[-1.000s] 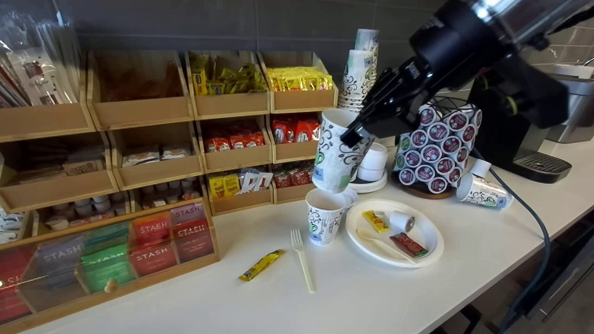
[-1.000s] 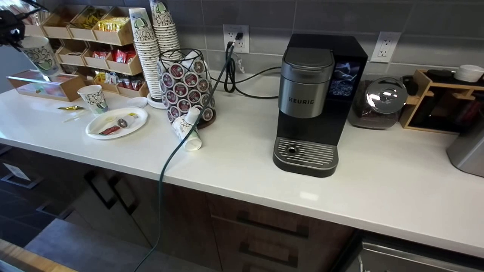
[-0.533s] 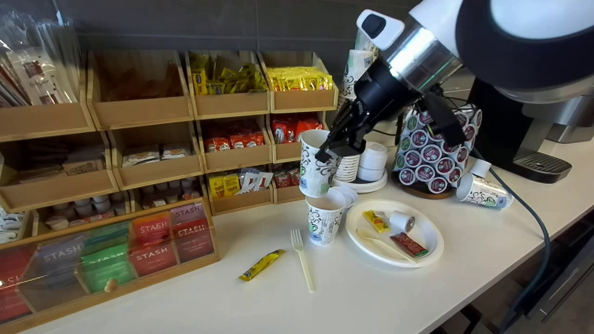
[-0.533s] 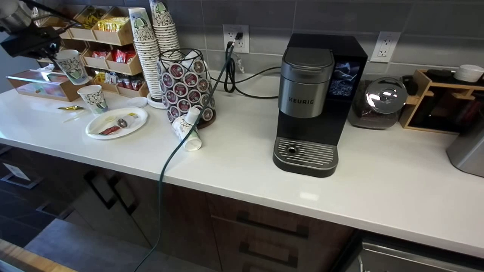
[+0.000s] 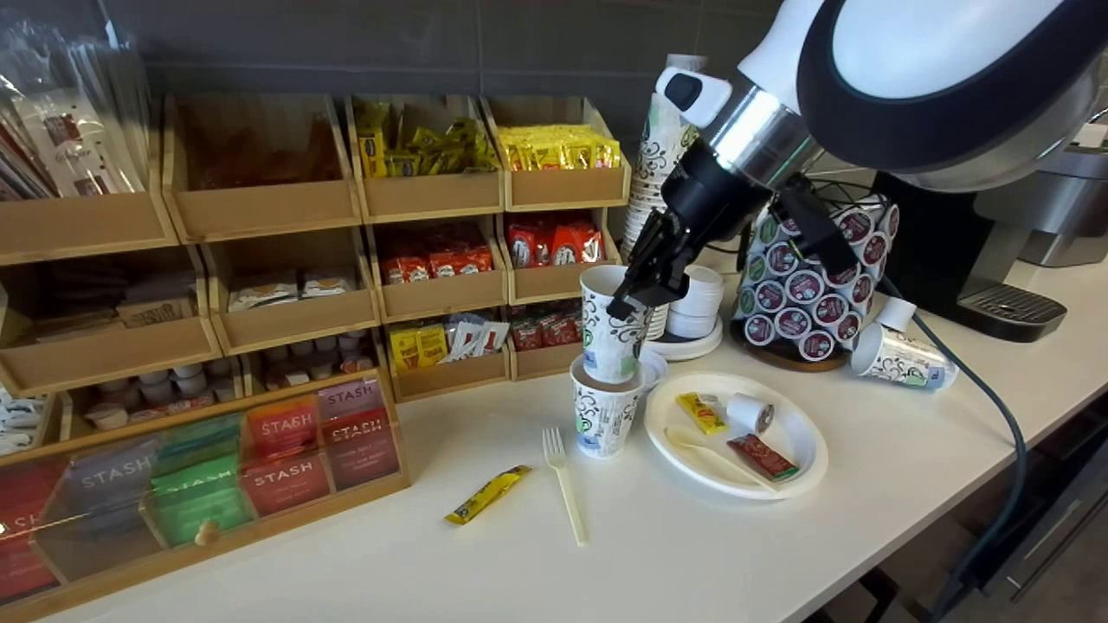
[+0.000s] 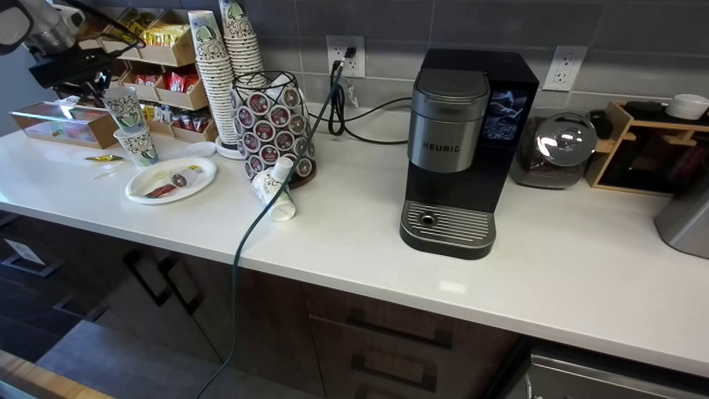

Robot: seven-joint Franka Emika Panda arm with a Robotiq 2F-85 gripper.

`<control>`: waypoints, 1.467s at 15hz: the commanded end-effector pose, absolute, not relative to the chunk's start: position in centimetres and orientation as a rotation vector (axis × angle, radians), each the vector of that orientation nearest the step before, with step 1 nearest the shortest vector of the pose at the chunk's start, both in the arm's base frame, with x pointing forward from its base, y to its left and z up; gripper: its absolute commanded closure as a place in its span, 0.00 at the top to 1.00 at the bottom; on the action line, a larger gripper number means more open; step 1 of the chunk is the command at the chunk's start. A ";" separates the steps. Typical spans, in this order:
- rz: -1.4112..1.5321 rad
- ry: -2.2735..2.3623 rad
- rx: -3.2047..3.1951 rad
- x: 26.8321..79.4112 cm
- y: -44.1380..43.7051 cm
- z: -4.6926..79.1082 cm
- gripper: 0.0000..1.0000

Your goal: Pick up the coffee cup in the middle and put it inside the coffee cup on the left.

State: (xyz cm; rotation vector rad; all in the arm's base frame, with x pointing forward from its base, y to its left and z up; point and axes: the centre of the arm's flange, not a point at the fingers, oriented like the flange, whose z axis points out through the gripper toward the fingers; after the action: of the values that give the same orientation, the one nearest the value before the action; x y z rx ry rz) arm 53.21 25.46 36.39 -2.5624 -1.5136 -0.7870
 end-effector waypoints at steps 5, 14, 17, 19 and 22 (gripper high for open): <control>-0.726 -1.548 -2.546 53.2 25.4 35.9 0.01; -0.662 -1.551 -2.544 53.1 25.4 35.4 0.01; -0.680 -1.563 -2.519 53.0 25.7 35.3 0.01; -0.693 -1.548 -2.520 53.1 26.1 35.4 0.19; -0.691 -1.542 -2.510 52.9 26.2 35.8 0.43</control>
State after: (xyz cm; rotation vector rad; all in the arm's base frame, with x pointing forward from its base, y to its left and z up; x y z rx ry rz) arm 52.69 26.03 35.86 -2.5137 -1.5509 -0.6988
